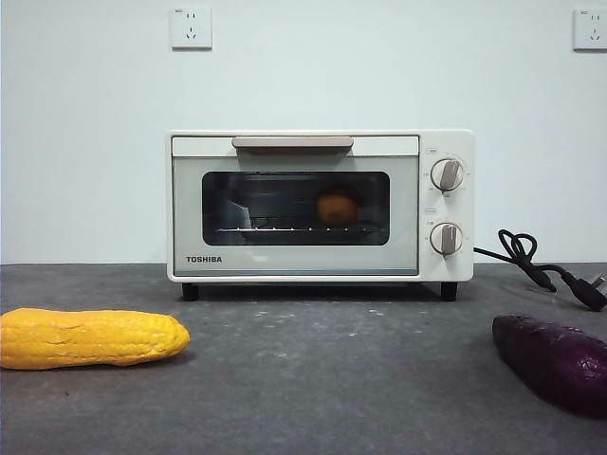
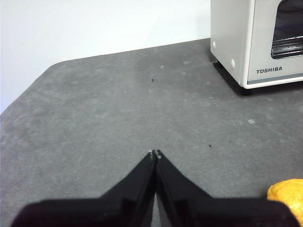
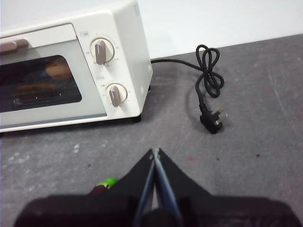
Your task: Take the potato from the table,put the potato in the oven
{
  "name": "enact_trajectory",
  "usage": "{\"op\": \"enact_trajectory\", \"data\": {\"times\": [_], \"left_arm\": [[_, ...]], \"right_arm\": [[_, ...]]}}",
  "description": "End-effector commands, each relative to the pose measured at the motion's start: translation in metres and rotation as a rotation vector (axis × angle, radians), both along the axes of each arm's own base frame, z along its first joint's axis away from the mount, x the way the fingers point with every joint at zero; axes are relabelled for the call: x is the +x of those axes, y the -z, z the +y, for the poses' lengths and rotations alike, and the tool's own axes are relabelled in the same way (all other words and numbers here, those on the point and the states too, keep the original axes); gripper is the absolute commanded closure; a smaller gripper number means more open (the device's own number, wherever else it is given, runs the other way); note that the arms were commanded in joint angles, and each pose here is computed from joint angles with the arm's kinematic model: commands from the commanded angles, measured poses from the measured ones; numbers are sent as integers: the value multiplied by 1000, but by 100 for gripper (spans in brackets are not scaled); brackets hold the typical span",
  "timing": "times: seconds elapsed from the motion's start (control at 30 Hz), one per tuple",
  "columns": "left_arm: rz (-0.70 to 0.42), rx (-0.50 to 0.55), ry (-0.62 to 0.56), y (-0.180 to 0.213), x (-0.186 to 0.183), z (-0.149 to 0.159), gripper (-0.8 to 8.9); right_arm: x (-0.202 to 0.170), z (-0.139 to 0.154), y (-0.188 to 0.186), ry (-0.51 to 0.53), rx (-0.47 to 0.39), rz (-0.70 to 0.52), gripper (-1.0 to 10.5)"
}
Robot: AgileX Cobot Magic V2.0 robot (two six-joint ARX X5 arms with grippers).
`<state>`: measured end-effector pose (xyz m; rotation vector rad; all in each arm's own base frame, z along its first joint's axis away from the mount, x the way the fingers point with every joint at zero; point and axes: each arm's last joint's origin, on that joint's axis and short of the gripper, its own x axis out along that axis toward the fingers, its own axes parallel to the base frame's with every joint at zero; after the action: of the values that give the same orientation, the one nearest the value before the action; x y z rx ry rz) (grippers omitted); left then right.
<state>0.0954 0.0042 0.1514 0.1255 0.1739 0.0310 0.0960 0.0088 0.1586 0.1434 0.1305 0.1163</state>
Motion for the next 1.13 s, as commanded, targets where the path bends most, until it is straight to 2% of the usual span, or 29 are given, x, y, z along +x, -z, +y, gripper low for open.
{"op": "enact_trajectory", "data": {"times": [0.03, 0.13, 0.27, 1.13], "left_arm": [[9, -6, -5, 5, 1, 0, 817], [8, -7, -5, 5, 1, 0, 817], [8, -7, -5, 5, 1, 0, 817], [8, -7, -5, 5, 1, 0, 817]], "right_arm": [[0, 0, 11, 8, 8, 58, 946], [0, 0, 11, 6, 15, 58, 946], [0, 0, 10, 20, 102, 67, 946], [0, 0, 11, 21, 100, 78, 946]]}}
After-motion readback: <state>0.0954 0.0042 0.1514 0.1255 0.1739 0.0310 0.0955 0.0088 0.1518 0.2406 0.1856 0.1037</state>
